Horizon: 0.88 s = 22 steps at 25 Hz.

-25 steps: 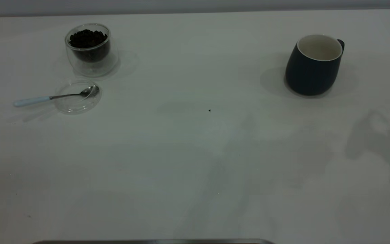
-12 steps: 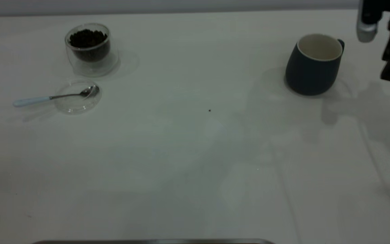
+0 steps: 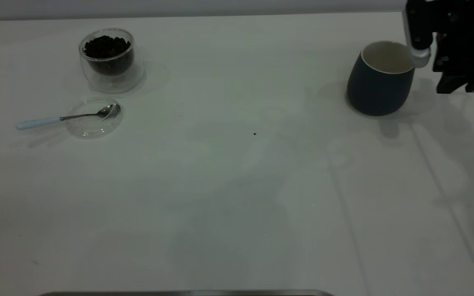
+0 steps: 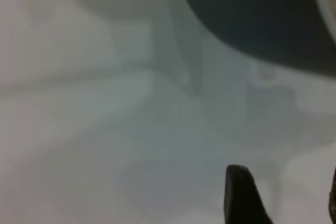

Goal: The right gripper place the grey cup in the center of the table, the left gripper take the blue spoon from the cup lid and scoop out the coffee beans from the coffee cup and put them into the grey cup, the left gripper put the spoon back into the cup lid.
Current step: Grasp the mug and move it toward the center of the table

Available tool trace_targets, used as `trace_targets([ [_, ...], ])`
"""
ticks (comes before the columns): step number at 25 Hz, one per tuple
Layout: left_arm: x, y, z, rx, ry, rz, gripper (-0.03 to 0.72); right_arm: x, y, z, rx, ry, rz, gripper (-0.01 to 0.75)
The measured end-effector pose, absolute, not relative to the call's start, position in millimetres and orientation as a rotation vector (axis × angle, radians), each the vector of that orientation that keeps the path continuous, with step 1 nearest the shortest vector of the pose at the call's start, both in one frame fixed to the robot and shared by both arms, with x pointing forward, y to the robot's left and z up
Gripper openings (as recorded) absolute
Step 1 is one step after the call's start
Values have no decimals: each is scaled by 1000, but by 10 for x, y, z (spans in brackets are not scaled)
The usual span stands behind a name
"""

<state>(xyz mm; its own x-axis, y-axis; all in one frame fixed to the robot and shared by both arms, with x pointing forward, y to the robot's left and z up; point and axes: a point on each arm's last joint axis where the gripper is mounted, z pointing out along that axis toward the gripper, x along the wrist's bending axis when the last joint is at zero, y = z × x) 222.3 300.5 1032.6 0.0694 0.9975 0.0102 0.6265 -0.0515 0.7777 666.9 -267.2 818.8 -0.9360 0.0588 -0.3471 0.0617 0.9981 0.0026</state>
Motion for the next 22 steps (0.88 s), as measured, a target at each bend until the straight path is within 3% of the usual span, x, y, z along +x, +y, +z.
trace_targets([
  [10,2222,3005,10326,1745,1621,783,592,6657,-2186,8188,-64,2768,35,363],
  [22,2222,3005,10326,1745,1621,784,592,6534,-1334,8250,234,2674,390,363],
])
